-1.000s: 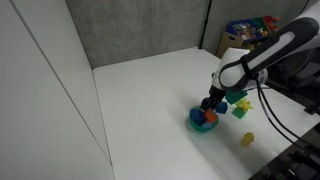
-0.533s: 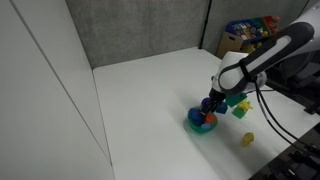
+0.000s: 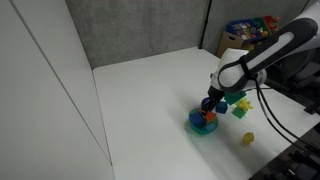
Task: Remove the orange toy from the bowl and put it on the table
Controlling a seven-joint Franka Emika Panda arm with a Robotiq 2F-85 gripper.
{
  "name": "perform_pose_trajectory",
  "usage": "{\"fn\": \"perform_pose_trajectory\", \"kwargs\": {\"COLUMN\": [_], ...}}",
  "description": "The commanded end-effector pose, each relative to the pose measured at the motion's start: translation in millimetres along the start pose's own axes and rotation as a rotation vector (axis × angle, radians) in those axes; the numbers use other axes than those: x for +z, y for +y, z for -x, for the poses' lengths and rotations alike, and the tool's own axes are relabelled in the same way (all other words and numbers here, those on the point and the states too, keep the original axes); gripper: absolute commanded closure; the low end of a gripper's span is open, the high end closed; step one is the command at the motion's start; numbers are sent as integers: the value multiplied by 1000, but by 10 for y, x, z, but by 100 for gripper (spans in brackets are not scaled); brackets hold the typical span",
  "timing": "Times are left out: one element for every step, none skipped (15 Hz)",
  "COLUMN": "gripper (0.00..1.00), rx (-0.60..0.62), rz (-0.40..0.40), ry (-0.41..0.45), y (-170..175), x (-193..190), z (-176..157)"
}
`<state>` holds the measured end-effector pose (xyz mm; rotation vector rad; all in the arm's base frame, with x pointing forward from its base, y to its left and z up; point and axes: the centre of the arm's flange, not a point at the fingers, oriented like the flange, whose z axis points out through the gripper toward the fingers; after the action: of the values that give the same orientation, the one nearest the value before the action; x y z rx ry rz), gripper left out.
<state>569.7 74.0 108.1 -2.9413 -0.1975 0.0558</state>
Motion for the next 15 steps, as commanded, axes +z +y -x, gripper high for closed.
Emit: {"fn": "perform_pose_trajectory", "kwargs": {"gripper": [87, 90, 92, 93, 91, 95, 98, 99, 100, 99, 98, 98, 96, 97, 96], "rx": [16, 18, 25, 36, 58, 88, 120, 155, 187, 225, 259, 293, 325, 360, 392], "rz": [4, 10, 15, 22, 35, 54, 70, 82, 88, 97, 110, 121, 134, 151, 170], "ry": [34, 44, 59, 71, 96, 122, 142, 164, 179, 195, 212, 225, 243, 258, 275], "y": [-144, -173, -201, -222, -232, -220, -185, -130, -72, 17, 105, 209, 306, 420, 539], "x": [-342, -417, -509, -595, -699, -787, -865, -938, -1007, -1067, -1114, -1148, -1177, -1198, -1216], "z": [41, 29, 8, -19, -56, -92, -122, -150, -173, -200, -212, -222, -227, -231, -230]}}
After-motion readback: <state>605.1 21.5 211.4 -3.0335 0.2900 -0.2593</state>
